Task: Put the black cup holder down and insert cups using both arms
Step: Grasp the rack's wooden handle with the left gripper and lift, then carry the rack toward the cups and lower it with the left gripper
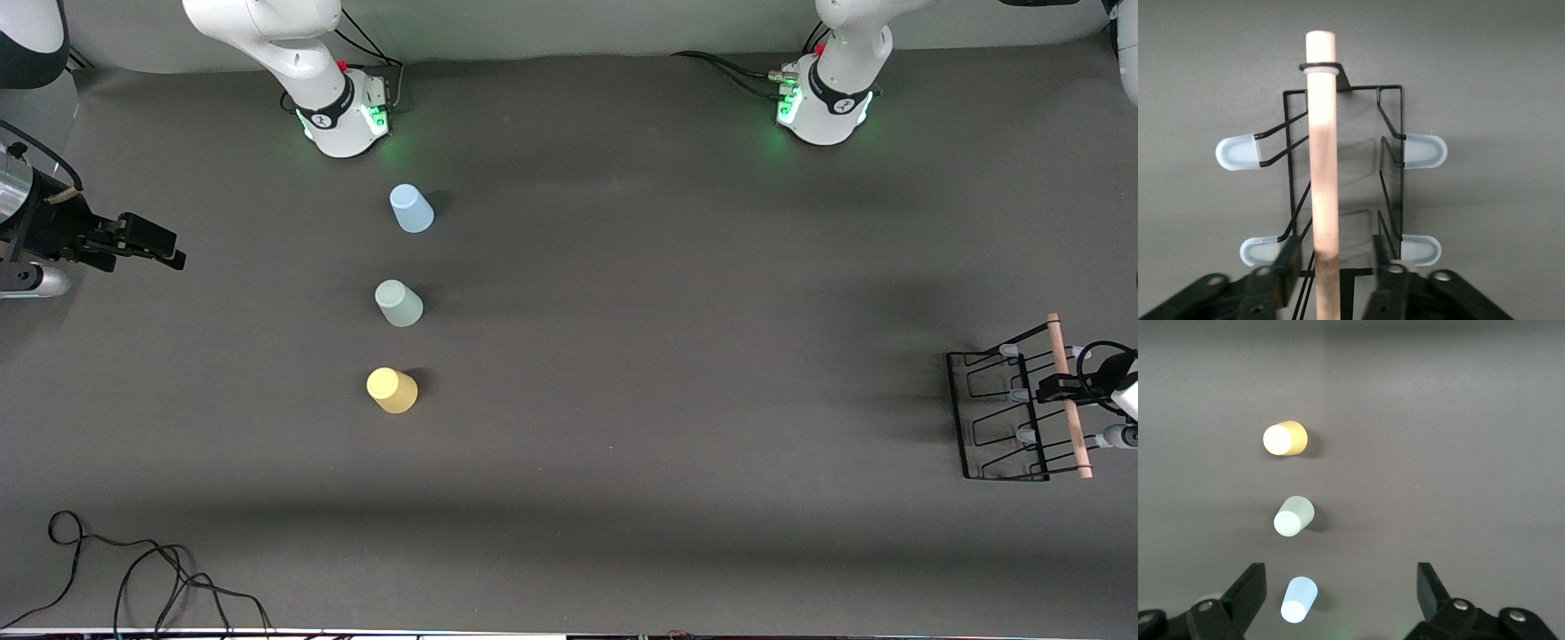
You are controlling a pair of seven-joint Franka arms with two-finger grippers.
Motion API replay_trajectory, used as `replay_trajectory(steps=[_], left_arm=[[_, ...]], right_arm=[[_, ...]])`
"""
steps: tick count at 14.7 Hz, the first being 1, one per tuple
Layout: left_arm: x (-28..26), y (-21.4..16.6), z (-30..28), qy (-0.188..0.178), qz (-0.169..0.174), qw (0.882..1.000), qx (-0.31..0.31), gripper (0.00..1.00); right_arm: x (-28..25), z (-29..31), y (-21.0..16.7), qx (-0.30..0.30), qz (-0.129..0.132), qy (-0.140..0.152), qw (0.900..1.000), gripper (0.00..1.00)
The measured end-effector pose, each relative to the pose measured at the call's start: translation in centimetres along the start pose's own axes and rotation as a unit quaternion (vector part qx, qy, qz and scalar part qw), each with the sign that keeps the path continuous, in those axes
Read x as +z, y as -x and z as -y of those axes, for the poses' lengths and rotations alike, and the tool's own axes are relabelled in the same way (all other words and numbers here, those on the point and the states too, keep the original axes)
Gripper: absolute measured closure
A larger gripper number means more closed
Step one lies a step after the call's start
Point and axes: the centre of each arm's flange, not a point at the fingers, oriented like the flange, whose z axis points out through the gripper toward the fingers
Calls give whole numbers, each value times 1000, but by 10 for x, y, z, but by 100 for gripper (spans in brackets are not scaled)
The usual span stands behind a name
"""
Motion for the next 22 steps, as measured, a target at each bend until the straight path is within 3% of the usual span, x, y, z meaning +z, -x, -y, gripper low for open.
replay_trajectory(steps=[2, 3, 9, 15, 22], left_arm=[[-1, 0, 0, 0, 0, 1000, 2, 80], [0, 0, 0, 0, 1, 1000, 7, 84], [-34, 2, -23, 6, 11, 1000, 17, 84], [-121, 3, -155, 0, 6, 1000, -5, 84], [-140, 36, -314, 15, 17, 1000, 10, 84]], right_arm=[[0, 0, 0, 0, 0, 0, 1000, 0], [0, 0, 0, 0, 0, 0, 1000, 0], [0, 0, 0, 0, 0, 0, 1000, 0], [0, -1, 0, 1, 0, 0, 1000, 0], [0, -1, 0, 1, 0, 0, 1000, 0]])
